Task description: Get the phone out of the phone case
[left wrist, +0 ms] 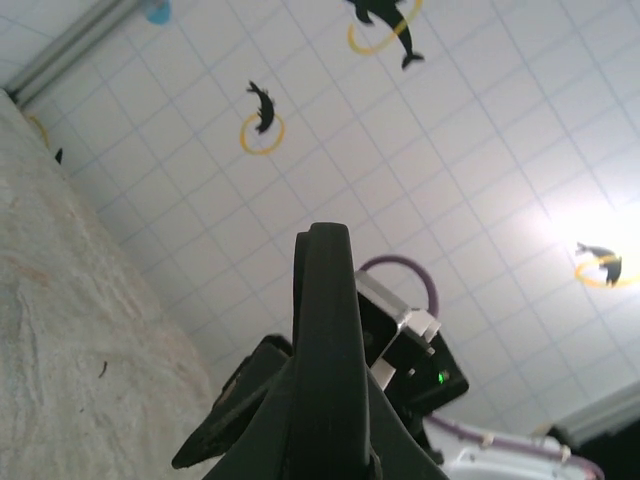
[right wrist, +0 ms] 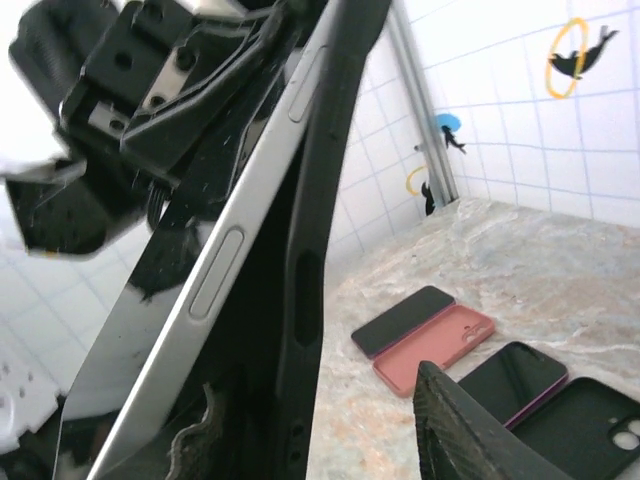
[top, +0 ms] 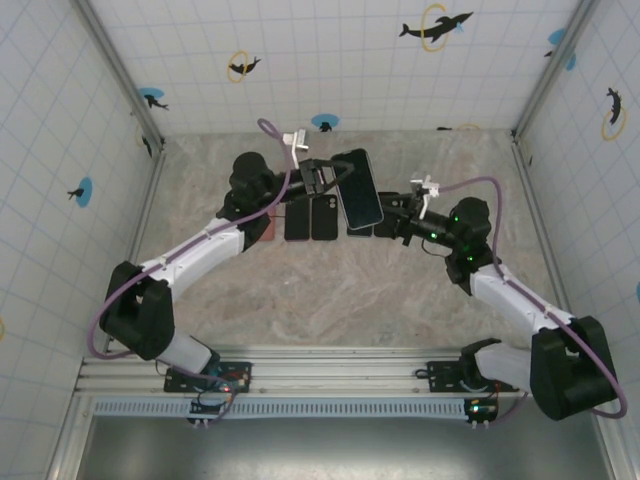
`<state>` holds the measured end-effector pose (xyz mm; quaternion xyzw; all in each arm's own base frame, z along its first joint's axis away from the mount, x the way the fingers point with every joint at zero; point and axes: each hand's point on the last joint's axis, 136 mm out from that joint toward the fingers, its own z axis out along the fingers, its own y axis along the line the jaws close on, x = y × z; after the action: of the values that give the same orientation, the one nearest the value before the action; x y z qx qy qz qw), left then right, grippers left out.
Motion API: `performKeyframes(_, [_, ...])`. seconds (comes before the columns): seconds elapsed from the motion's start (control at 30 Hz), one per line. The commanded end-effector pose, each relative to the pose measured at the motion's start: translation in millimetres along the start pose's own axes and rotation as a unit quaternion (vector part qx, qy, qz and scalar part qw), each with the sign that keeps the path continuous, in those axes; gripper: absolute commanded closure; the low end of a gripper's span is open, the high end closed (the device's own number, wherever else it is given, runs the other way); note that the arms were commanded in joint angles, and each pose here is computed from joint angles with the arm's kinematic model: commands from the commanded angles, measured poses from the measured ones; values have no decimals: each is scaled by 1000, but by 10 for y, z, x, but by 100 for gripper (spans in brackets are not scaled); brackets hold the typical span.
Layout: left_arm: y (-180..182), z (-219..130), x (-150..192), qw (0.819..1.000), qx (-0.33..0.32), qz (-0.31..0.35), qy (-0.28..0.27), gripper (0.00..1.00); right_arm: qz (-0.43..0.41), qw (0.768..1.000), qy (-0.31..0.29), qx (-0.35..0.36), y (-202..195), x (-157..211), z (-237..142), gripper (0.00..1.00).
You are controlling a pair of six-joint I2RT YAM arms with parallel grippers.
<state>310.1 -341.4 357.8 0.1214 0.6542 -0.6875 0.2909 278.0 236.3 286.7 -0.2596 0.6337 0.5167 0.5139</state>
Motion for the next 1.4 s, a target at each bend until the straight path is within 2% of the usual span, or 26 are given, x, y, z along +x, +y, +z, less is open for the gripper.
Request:
performKeyframes(0.0, [-117, -106, -393, 992, 9, -36, -117, 100, 71, 995, -69, -23, 171, -279, -51, 51])
performKeyframes(0.17, [45, -160, -418, 983, 6, -102, -152, 100, 167, 980, -108, -26, 122, -295, -119, 51])
performKeyframes(0.37, [149, -180, -393, 979, -2, -127, -160, 100, 244, 960, -128, -54, 155, -340, -101, 59])
performKeyframes(0.8, [310, -48, -228, 980, -3, -158, -123, 100, 289, 946, -134, -60, 124, -407, 40, 68])
performKeyframes(0.87, [210, -11, -295, 981, 10, -150, -122, 100, 295, 943, -137, -64, 124, -419, 52, 69])
performKeyframes(1.03, [224, 43, -251, 982, 17, -156, -108, 100, 299, 942, -138, -64, 110, -439, 79, 72])
performKeyframes(1.37, [371, 89, -203, 982, 1, -162, -98, 100, 308, 939, -134, -68, 107, -433, 104, 86])
